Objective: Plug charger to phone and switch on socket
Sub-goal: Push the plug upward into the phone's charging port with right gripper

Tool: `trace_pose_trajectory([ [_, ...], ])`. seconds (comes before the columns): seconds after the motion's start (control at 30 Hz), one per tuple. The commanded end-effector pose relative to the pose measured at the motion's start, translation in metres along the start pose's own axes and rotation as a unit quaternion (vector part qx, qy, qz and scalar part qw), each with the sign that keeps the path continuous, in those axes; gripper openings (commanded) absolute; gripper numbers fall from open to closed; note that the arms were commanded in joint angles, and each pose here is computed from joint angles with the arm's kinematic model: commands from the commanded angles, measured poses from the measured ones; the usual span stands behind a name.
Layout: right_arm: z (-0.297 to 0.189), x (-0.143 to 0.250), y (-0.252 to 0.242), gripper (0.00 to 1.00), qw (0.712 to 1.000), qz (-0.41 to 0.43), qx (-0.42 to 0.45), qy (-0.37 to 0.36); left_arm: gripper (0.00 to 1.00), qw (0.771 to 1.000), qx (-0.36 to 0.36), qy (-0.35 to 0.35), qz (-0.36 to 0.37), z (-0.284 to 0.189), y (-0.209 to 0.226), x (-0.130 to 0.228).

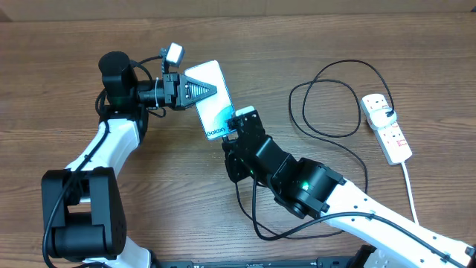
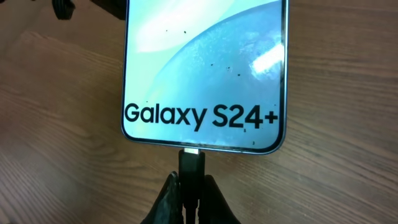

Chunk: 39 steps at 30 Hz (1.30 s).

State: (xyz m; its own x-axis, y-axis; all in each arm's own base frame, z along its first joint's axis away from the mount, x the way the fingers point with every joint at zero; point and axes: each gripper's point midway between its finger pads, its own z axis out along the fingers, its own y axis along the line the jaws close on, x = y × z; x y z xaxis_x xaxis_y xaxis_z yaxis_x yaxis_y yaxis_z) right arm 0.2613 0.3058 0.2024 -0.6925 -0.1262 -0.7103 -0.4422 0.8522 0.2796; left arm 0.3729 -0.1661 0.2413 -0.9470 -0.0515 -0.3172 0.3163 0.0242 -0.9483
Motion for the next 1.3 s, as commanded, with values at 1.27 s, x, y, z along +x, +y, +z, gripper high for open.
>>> trace_pose_trajectory([
  [1.27,0.012,0.02,0.004,0.05,0.998,-0.012,-0.011,0.056,0.04,0.994,0.027,0.052,0.093,0.023,-0.013,0.018],
])
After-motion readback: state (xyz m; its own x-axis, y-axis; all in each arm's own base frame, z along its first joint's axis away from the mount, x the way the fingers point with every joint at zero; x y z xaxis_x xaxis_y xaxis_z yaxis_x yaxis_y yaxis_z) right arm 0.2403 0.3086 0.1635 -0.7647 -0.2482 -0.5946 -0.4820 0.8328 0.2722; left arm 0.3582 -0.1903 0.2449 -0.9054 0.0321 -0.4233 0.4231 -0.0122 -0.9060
